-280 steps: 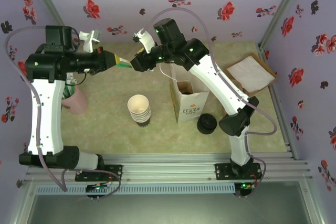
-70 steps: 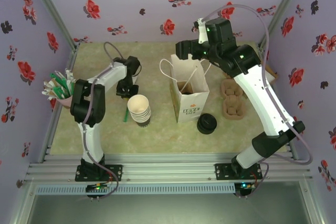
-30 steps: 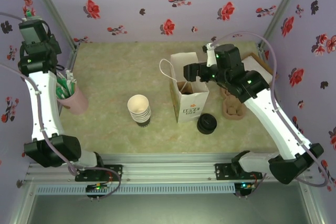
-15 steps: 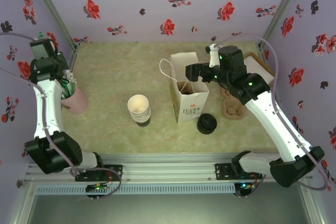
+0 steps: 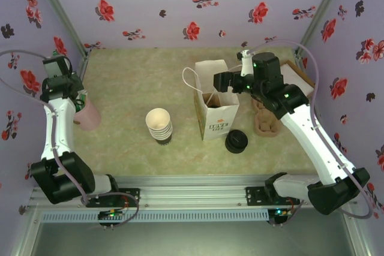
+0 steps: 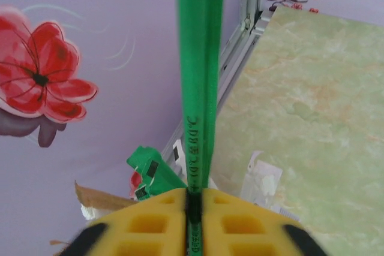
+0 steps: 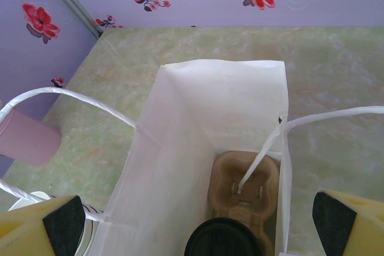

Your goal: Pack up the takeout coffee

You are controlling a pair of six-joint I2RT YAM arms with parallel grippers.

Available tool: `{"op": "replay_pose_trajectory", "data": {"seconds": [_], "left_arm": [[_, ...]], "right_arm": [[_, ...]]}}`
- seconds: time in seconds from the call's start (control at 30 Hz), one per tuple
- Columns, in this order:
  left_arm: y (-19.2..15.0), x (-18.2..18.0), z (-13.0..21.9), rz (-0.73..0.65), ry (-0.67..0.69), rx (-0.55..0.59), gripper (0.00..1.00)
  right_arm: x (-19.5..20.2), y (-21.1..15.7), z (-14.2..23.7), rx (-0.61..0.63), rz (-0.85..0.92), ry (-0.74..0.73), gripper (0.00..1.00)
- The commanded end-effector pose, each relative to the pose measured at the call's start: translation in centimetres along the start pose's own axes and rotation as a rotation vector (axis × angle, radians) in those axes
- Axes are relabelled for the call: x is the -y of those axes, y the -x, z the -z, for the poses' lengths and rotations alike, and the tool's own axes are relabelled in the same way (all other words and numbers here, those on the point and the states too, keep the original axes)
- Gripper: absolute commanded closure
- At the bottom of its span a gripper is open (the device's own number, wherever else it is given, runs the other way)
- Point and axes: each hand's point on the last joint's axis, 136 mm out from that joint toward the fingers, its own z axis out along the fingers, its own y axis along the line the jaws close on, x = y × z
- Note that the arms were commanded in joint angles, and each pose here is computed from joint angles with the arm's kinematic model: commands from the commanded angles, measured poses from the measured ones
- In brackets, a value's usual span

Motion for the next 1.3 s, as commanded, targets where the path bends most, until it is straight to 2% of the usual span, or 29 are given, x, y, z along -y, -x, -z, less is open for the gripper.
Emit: {"op": "replay_pose_trajectory", "data": {"seconds": [0.0,0.13,0.37,0.63,0.8,0.93,1.13,1.27], "left_arm": [[0.9,-1.1,1.3,0.057,0.034,0.046,0.74],[1.4,-1.2,2.5,0.085,0.017,0.057,0.57],[3.0,-1.1,4.9,0.124,-0.025,0.077,0.35],[6.3,2.2,10.5,0.148,-0.197,0.122,0.01],[6.7,6.6,13.3,0.093,-0.323,0.092,0.01],[5.8,11.8,14.8,0.022,-0.463,0.024,0.01],[3.2,19.9,16.5,-0.100,-0.644,-0.069,0.01],[1.4,23.8,16.9,-0.139,-0.727,-0.123,0.01]], "right_arm": [[-0.5,0.9,0.6,0.035,-0.014,0.026,0.01],[-0.5,1.2,0.8,0.041,-0.011,0.025,0.01],[-0.4,1.1,0.6,0.035,-0.022,0.021,0.01],[0.2,2.5,2.6,0.048,0.010,-0.055,0.01],[0.8,4.7,5.1,0.085,0.020,-0.125,0.01],[2.5,5.9,6.4,0.091,-0.014,-0.204,0.01],[8.2,6.3,7.8,0.092,-0.179,-0.359,0.01],[12.9,4.4,8.2,0.059,-0.317,-0.460,0.01]]}}
